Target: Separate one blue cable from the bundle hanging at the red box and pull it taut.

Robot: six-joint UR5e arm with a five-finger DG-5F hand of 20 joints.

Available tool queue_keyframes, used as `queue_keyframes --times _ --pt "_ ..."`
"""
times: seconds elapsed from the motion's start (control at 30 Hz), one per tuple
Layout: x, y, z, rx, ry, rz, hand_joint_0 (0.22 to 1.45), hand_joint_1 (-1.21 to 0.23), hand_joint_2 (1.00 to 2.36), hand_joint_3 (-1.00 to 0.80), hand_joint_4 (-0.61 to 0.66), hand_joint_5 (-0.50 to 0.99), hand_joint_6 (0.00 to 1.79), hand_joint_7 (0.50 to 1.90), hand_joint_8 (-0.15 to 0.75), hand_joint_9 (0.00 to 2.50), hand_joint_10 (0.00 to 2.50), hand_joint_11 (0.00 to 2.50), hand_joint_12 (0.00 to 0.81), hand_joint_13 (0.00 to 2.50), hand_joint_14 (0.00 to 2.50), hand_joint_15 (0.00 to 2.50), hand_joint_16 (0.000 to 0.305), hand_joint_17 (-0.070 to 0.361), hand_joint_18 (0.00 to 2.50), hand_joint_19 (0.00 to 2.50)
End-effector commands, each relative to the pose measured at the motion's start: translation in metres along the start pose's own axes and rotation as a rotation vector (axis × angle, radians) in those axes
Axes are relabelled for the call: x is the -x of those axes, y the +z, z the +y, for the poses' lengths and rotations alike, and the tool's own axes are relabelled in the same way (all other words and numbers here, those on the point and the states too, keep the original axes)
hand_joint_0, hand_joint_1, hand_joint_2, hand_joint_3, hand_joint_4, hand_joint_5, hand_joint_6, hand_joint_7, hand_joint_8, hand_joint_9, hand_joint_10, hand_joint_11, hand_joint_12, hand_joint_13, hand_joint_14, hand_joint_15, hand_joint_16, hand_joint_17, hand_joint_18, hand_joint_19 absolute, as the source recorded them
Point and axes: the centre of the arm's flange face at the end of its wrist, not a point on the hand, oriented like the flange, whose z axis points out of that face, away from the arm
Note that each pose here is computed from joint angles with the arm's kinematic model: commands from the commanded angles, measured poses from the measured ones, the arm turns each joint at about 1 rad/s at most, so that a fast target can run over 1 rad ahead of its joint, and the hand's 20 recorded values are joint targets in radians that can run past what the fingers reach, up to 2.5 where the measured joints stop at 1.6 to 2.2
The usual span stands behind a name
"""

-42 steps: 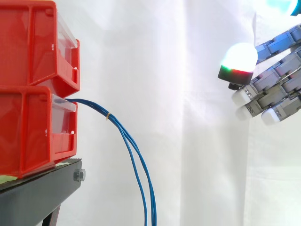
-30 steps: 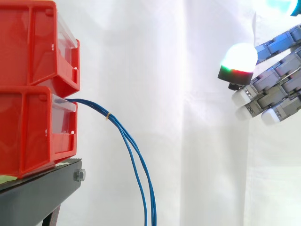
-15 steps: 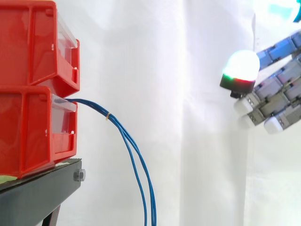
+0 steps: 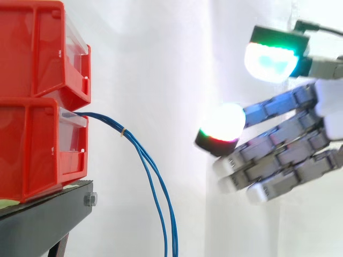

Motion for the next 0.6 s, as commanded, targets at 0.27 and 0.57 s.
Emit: queue_keyframes --times 0.27,0.57 --pt "-0.025 0.050 -0.057 0.071 0.033 -0.006 0.57 -0.53 1.01 -0.40 0.30 -0.20 0.50 0.91 0.280 0.39 0.01 0.27 0.354 0.20 0.00 0.08 0.055 0.124 0.23 0.32" --pt "-0.025 0.068 -0.057 0.070 0.045 -0.019 0.57 -0.53 1.01 -0.40 0.30 -0.20 0.50 0.91 0.279 0.39 0.01 0.27 0.354 0.20 0.00 0.08 0.055 0.124 0.23 0.32"
